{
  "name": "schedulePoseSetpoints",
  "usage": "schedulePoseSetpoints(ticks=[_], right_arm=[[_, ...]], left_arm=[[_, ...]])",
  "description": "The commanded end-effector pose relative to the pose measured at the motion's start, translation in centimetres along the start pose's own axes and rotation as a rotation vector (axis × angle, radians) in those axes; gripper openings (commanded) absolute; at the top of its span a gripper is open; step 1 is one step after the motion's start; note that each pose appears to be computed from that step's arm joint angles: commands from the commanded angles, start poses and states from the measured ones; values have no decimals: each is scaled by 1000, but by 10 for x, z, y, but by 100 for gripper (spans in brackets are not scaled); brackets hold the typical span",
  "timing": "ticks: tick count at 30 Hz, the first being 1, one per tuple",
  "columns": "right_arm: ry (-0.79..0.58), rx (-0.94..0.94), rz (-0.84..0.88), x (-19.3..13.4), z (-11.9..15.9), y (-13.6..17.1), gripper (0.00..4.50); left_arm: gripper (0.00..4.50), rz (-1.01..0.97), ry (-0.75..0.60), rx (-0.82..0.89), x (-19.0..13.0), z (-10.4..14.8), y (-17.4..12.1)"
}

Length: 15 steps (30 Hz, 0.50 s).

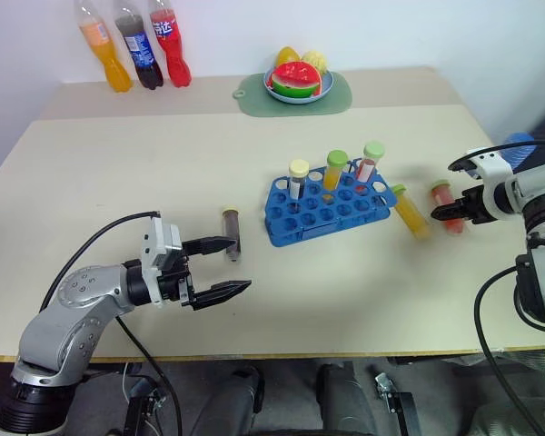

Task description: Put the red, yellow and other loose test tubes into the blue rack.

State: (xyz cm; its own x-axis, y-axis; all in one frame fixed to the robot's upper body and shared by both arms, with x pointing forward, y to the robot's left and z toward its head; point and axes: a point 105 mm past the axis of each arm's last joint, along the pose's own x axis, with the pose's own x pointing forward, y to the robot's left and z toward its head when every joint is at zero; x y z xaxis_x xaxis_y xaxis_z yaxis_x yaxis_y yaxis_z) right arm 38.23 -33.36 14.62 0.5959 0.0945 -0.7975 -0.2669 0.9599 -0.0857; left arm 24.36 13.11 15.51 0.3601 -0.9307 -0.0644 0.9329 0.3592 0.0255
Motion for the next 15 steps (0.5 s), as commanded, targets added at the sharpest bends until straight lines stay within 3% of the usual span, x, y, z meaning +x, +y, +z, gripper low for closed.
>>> schedulePoseSetpoints(ticks=[1,5,8,12,14,15], right_arm=[[-33,-7,-17,-2,6,-2,79],[-141,-28,-64,-16,19,-16,79],[-297,14,-33,-33,40,-17,79],[-792,7,52,-75,81,-7,79],[-1026,-108,31,-93,81,11,79],[-1068,-176,19,-94,71,25,79]], left_arm=[[437,0,-30,25,-1,11,-2],[437,-6,-33,26,2,11,0],[437,-9,-39,29,3,11,2],[437,-11,-49,28,6,11,4],[437,-14,-55,31,8,11,6],[437,-20,-62,28,9,12,7]])
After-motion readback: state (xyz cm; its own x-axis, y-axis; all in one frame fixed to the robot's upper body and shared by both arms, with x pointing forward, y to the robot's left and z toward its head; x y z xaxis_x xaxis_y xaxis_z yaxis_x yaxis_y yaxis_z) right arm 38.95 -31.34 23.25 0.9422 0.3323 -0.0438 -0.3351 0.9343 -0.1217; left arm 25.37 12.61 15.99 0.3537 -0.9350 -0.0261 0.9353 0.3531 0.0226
